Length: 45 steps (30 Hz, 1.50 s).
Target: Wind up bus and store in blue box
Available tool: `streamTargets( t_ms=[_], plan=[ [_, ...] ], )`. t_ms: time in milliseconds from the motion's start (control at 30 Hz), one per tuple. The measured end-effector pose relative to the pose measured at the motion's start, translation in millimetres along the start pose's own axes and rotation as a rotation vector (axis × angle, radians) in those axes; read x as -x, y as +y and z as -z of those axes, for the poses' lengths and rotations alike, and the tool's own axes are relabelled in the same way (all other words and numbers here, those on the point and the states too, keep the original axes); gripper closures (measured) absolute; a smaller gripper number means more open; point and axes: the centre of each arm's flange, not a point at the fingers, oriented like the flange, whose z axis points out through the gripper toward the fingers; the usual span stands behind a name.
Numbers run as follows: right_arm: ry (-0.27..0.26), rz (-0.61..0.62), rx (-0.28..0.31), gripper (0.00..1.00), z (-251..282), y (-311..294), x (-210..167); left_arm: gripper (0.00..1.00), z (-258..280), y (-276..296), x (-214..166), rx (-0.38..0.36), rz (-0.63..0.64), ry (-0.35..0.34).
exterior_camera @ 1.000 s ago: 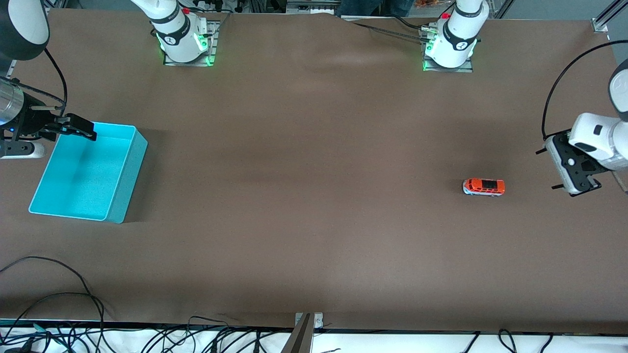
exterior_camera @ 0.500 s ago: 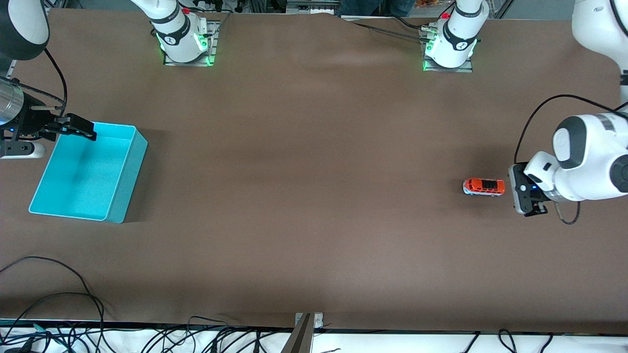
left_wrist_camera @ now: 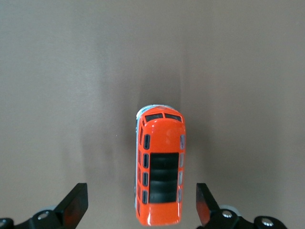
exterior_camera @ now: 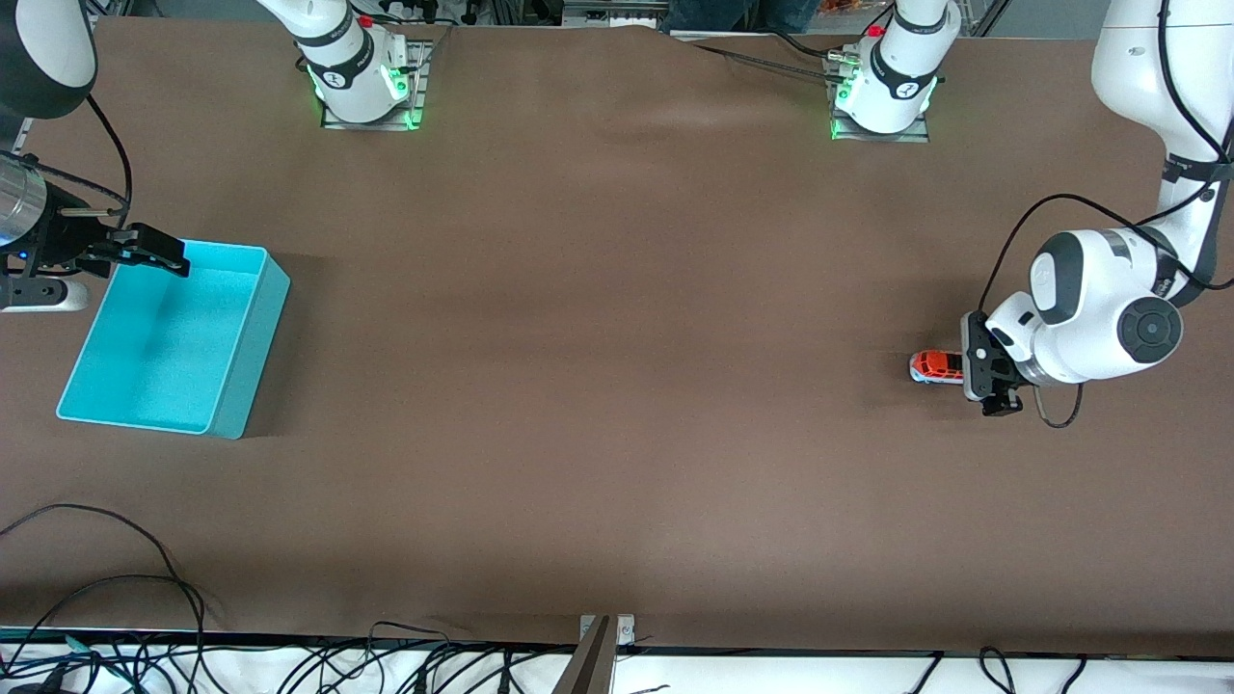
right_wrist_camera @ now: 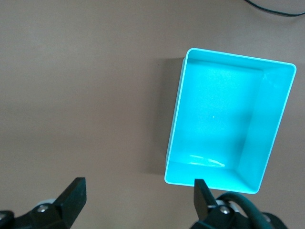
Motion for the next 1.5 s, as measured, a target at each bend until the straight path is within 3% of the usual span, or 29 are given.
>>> streamTargets(
  t_ms=[667,800,867,900,1500],
  plan=[
    [-0.001,0.0,0.0,0.0,0,0,0,0.02,-39,22,-5,-0.01,-0.022,0.003],
    [-0.001,0.0,0.0,0.0,0,0,0,0.17,-40,22,-7,-0.01,-0.025,0.004],
    [-0.001,0.0,0.0,0.0,0,0,0,0.33,-40,22,-7,-0.011,-0.026,0.004],
    [-0.001,0.0,0.0,0.0,0,0,0,0.49,-38,21,-8,-0.018,-0.027,0.003],
    [-0.001,0.0,0.0,0.0,-1,0,0,0.49,-35,17,-27,-0.046,0.007,0.009]
  ],
)
